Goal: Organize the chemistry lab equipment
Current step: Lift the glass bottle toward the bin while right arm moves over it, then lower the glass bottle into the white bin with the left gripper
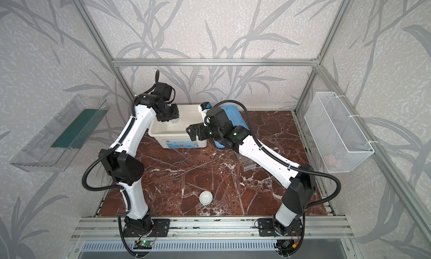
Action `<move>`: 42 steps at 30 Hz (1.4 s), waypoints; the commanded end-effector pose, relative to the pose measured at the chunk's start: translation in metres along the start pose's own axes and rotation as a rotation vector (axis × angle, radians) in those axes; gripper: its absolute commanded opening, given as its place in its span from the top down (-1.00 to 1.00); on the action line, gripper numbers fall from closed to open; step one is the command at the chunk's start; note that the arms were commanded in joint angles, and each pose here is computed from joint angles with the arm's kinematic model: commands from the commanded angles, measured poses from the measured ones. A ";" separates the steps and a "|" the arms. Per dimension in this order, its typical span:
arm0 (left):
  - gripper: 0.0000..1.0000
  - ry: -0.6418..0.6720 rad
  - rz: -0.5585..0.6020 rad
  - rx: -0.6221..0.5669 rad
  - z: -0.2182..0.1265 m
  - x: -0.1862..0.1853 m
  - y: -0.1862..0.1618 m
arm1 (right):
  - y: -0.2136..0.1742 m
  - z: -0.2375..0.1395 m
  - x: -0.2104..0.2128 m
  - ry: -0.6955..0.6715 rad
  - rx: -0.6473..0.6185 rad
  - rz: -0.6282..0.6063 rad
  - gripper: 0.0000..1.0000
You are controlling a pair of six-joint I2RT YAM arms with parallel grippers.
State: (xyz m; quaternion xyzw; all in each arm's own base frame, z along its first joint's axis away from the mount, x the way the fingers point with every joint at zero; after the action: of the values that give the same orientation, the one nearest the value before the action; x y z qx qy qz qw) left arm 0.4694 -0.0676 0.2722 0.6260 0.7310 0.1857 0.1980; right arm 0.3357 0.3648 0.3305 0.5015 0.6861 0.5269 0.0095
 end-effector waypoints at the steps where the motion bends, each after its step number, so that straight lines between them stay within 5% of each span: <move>1: 0.51 0.055 0.009 0.060 0.019 0.020 0.003 | 0.006 0.021 -0.003 -0.024 0.022 -0.053 -0.98; 11: 0.51 0.162 -0.003 0.093 0.087 0.036 0.011 | 0.000 0.084 -0.015 -0.052 0.105 -0.137 -0.98; 17: 0.51 0.023 -0.023 0.125 0.117 0.013 0.006 | -0.003 0.108 -0.026 -0.060 0.122 -0.135 -0.99; 42: 0.40 0.071 0.007 0.211 0.168 -0.003 -0.030 | -0.016 0.120 -0.065 -0.100 0.100 -0.040 -0.99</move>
State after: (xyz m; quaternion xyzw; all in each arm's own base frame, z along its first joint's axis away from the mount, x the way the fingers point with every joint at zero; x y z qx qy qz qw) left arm 0.5498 -0.0664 0.1370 0.6305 0.7470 0.1490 0.1492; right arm 0.4248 0.4101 0.2180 0.5127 0.7291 0.4523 0.0306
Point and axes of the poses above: each gripper's point midway between its finger pads, its own z axis out along the fingers, its own x axis along the line the jaws close on, y = z × x, the point moved 3 cm from there along -z, back along the fingers, and after that the axes turned 8 degrees about z, right-handed, at the moved point
